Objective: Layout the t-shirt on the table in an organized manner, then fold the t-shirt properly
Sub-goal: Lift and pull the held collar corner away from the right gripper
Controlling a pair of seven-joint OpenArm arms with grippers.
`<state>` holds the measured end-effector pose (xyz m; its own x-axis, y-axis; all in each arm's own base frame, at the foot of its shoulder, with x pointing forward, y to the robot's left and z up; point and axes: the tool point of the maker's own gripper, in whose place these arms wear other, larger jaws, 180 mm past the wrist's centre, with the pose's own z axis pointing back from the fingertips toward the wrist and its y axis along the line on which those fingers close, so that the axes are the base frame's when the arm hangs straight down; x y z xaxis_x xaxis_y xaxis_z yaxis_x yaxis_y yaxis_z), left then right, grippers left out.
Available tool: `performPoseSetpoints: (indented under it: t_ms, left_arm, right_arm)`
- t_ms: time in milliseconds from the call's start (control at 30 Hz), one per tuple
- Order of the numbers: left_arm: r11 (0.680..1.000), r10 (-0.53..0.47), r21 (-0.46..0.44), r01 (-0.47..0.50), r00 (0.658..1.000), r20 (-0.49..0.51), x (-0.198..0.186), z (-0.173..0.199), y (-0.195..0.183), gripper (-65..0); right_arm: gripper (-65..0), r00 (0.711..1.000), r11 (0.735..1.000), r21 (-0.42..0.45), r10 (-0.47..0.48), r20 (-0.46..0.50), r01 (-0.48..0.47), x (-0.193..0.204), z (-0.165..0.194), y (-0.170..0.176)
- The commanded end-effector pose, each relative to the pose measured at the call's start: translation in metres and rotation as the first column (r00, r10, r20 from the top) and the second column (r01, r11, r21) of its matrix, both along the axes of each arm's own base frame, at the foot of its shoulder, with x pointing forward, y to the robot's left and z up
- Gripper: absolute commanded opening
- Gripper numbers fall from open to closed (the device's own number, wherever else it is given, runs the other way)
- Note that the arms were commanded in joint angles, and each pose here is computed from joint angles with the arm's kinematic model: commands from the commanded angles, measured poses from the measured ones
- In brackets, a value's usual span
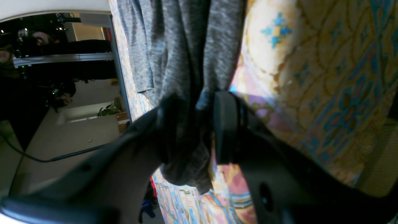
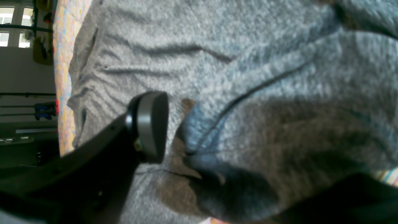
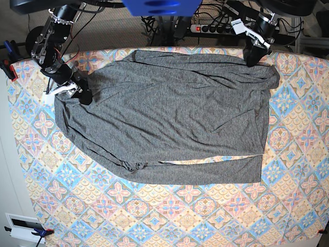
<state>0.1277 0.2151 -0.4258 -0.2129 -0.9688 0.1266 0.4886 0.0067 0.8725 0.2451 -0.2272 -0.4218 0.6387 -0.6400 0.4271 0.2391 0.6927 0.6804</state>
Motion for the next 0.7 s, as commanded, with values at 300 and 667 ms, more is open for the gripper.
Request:
performPoseSetpoints:
  t_ms: [300,667]
  left_arm:
    - [0.988,0.094,-0.121,-0.095,0.995,-0.016,0.007,0.013,0.000,-65.0]
    - [0.903,0.189,-0.413,-0.122,0.974,0.125,0.023,0.105,-0.027,-65.0]
  right_arm:
    - [-30.5,0.999,0.999,-0.042,-0.006,-0.039,0.005,-0.004,-0.004,-0.010]
    - [-30.5,0.999,0.999,-0.042,-0.006,-0.039,0.005,-0.004,-0.004,-0.010]
